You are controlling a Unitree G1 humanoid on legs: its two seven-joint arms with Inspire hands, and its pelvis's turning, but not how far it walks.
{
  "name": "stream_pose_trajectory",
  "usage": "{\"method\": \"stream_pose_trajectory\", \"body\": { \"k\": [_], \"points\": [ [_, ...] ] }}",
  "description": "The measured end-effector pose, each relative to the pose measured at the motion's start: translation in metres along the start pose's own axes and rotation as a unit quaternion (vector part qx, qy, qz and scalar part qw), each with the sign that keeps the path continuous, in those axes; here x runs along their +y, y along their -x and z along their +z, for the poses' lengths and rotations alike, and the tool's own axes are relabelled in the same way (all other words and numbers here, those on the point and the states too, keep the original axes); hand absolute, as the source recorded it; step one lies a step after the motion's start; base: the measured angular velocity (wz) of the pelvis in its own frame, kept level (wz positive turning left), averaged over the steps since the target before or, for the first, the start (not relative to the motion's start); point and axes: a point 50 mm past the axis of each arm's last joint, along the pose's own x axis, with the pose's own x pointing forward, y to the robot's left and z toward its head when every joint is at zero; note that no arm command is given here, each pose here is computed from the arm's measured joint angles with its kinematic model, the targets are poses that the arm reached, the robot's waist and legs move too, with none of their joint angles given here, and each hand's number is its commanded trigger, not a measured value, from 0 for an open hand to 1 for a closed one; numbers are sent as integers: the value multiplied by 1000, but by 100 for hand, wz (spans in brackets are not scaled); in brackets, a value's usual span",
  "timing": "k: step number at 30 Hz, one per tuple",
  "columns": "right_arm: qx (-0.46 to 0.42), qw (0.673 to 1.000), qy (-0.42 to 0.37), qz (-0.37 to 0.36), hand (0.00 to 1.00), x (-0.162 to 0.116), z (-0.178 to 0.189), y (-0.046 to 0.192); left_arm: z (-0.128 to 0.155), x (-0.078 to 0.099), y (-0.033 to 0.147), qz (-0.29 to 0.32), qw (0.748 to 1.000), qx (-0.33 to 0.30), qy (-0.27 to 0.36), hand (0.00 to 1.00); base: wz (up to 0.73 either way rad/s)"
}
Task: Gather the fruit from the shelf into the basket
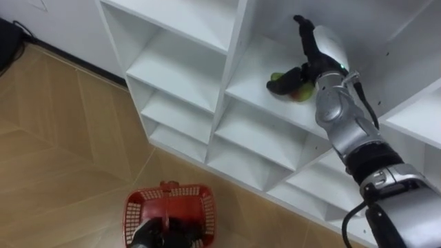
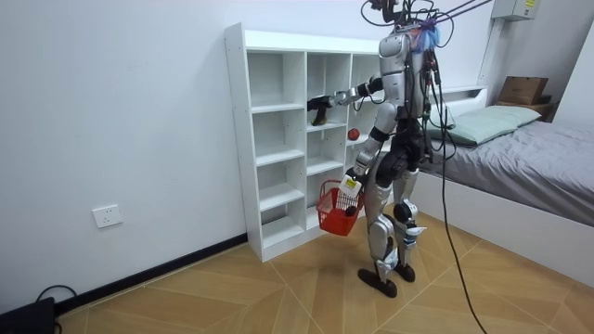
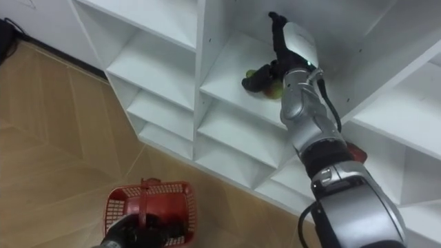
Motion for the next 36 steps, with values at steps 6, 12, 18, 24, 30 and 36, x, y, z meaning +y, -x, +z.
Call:
{"method": "stream_pose_trajectory", "body": {
  "k": [6, 12, 18, 24, 30, 36],
  "points": [
    [3, 1000, -16, -3, 0, -5, -1, -2, 3, 0, -1, 0, 1000, -3, -1, 100, 0],
    [6, 999, -32, -2, 0, -9, -1, -4, 6, 1, -1, 0, 1000, -6, -3, 100, 0],
    [20, 998, -58, 12, 0, -12, -7, -4, 5, 2, -1, 2, 1000, 2, -6, 100, 0],
    [26, 996, -73, 44, 0, -13, -10, -5, 5, 0, -2, 0, 1000, 3, -6, 100, 0],
    [37, 993, -82, 75, 0, -9, -12, -4, 5, 0, -2, 0, 1000, 6, -11, 100, 0],
    [45, 991, -83, 97, 0, -7, -14, -3, 4, 0, -2, 1, 1000, 11, -10, 100, 0]
  ]
}}
